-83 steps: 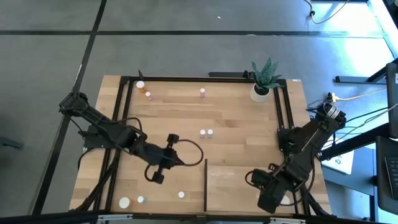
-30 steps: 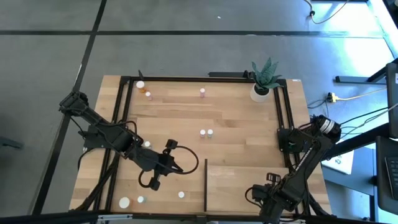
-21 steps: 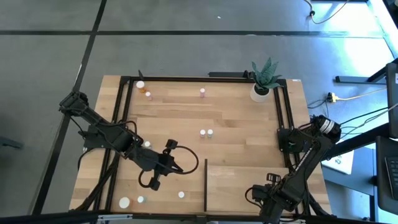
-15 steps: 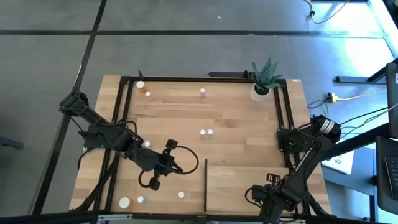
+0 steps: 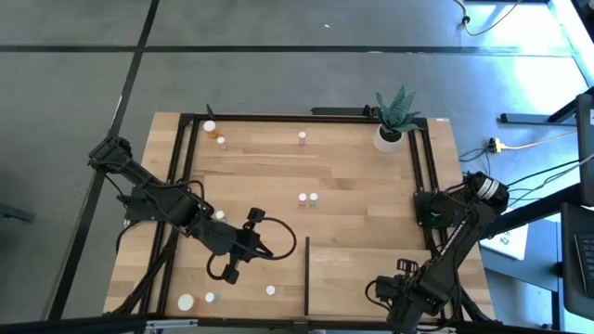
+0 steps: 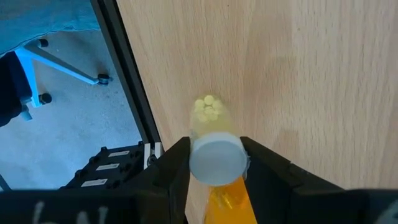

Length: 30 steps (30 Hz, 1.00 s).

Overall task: Pick and place medicine bottles onto shelf by color
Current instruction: Put the middle right yellow pill bottle on the shelf, then put the middle green pill bottle on the shelf

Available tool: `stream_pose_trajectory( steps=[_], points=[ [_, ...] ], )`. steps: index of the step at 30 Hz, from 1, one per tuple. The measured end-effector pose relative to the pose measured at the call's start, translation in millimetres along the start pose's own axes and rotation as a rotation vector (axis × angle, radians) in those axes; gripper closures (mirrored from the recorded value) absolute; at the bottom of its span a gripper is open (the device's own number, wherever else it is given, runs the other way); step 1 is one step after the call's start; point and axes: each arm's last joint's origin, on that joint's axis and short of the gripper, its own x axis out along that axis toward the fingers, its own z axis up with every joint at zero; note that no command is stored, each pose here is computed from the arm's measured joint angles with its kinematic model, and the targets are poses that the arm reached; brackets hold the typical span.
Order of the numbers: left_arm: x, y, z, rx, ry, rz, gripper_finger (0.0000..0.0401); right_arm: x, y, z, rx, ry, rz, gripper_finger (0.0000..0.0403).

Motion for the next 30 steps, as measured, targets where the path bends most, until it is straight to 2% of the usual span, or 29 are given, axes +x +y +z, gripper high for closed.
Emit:
stream_pose_trajectory(
  steps=[6,15,25,30],
  points=[
    [0.0,0.0,0.0,0.0,0.0,0.0,0.0401,3.1,-1.1,0.4,0.001,-0.005,-0.017,0.0252],
    [0.0,-0.1,0.0,0.0,0.0,-0.001,0.0401,2.1,-0.8,0.4,0.002,-0.007,-0.013,0.0271],
    [0.0,-0.1,0.0,0.0,0.0,-0.001,0.0401,1.6,-0.2,0.7,0.003,-0.015,-0.007,0.0209],
    [0.0,-0.1,0.0,0.0,0.0,-0.001,0.0401,1.1,0.0,0.6,0.004,-0.01,-0.003,0.02]
  ],
)
